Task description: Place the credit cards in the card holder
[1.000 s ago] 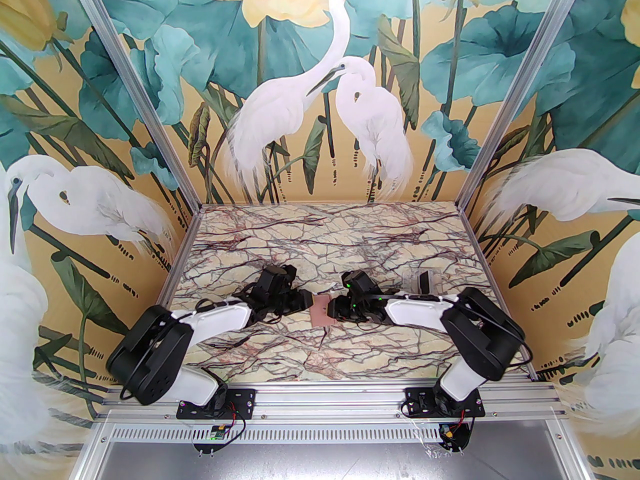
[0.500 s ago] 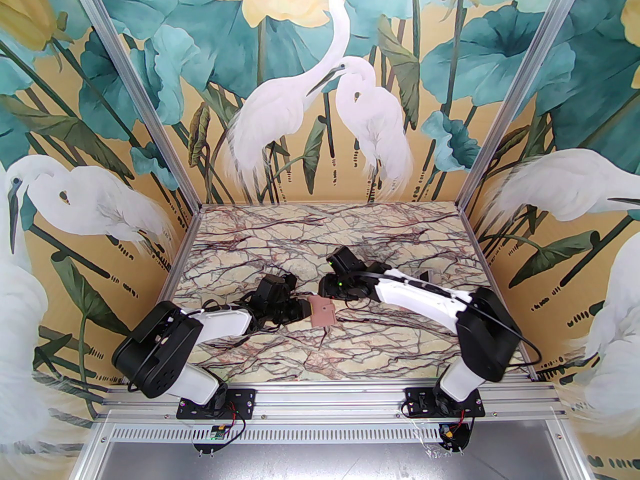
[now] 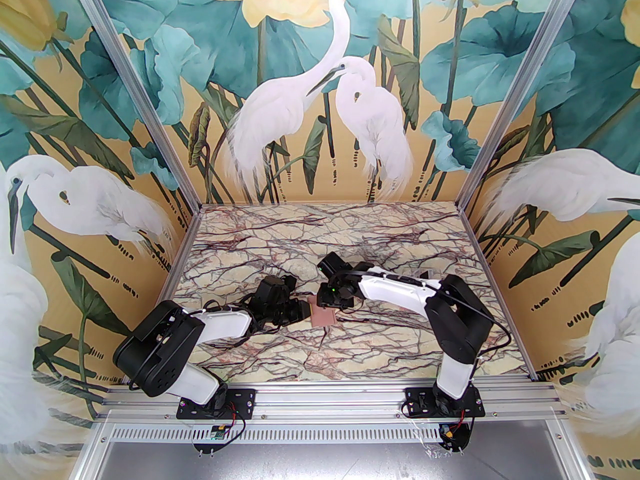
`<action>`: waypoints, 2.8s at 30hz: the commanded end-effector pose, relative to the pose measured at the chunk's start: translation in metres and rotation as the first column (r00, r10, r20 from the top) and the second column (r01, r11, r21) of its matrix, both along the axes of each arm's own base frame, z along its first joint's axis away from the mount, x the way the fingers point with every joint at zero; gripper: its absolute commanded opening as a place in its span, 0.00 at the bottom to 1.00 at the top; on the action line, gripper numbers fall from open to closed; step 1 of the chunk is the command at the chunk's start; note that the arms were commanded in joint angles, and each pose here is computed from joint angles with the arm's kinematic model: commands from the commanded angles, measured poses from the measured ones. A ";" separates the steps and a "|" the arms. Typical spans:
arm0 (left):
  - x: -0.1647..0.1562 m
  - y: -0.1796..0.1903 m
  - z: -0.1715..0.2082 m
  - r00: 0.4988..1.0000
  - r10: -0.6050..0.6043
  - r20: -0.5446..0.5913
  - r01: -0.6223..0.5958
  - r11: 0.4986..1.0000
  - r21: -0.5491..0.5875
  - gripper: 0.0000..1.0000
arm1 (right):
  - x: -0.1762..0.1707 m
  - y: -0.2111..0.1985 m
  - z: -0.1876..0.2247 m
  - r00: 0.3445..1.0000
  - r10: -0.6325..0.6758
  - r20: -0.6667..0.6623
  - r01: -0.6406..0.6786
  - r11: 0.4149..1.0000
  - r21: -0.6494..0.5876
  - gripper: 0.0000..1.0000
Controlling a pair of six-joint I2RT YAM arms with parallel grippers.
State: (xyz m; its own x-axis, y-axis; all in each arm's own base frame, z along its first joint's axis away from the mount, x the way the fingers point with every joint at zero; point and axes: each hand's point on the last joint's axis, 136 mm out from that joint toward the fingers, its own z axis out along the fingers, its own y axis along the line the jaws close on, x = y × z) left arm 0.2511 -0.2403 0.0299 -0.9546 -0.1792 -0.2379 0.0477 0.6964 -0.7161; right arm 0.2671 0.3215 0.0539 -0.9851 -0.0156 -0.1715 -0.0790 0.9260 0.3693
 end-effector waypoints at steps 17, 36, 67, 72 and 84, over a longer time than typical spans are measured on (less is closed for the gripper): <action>-0.001 0.002 -0.009 1.000 0.003 -0.011 -0.003 1.000 0.007 0.25 | -0.008 0.005 -0.031 0.997 0.024 -0.073 -0.027 0.998 -0.048 0.37; -0.001 0.004 -0.011 1.000 0.011 -0.014 -0.011 1.000 0.015 0.24 | -0.017 -0.014 -0.052 0.989 0.093 -0.118 -0.120 0.962 -0.245 0.39; -0.002 0.006 -0.014 1.000 0.016 -0.023 -0.015 0.999 0.029 0.24 | -0.010 -0.003 -0.031 0.988 0.142 -0.063 -0.154 0.951 -0.270 0.27; -0.002 0.006 -0.014 1.000 0.017 -0.022 -0.016 0.999 0.030 0.24 | -0.007 -0.003 -0.027 0.989 0.141 -0.054 -0.150 0.950 -0.272 0.24; -0.002 0.007 -0.015 1.000 0.015 -0.024 -0.014 0.999 0.033 0.24 | -0.004 -0.004 -0.026 0.989 0.143 -0.043 -0.150 0.949 -0.277 0.15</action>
